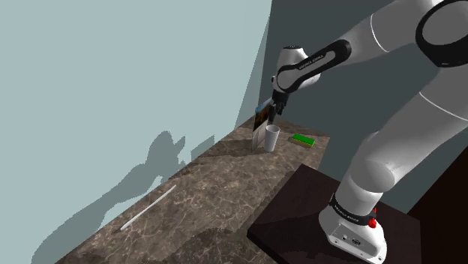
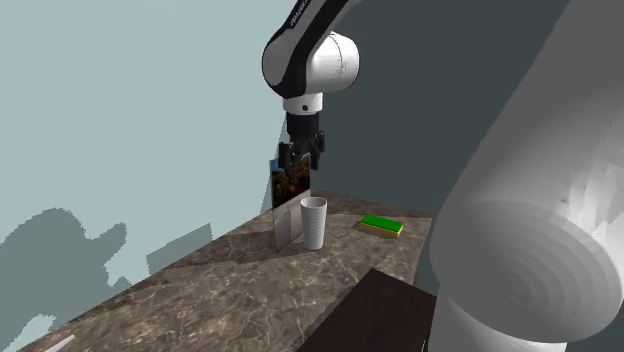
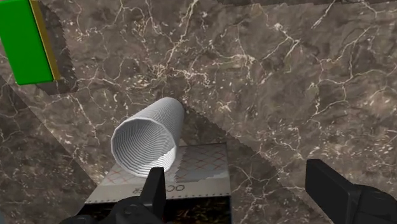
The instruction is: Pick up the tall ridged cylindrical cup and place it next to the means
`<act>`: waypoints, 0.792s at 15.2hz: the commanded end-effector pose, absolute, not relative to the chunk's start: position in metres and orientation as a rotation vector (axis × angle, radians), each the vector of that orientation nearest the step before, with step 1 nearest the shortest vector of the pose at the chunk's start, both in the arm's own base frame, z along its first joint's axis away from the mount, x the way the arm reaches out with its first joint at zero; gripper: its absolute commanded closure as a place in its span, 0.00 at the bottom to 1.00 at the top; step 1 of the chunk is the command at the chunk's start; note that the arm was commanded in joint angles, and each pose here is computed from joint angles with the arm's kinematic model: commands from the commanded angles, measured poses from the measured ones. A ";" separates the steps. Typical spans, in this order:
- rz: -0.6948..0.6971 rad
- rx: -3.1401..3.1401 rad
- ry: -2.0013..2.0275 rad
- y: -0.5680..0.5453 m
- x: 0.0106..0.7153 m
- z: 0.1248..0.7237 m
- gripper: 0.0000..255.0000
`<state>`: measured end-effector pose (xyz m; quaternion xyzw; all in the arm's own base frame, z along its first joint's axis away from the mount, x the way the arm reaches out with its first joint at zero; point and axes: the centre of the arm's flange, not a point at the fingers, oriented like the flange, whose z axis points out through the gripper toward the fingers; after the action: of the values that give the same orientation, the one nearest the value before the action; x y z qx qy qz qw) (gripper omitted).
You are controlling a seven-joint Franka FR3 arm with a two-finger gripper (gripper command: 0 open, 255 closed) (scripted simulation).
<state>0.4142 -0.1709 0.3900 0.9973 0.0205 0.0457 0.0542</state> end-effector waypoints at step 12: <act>0.136 3.030 0.051 -0.233 0.461 0.272 0.00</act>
<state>0.4598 -0.2313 0.2775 0.9974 0.0170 0.0445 0.0537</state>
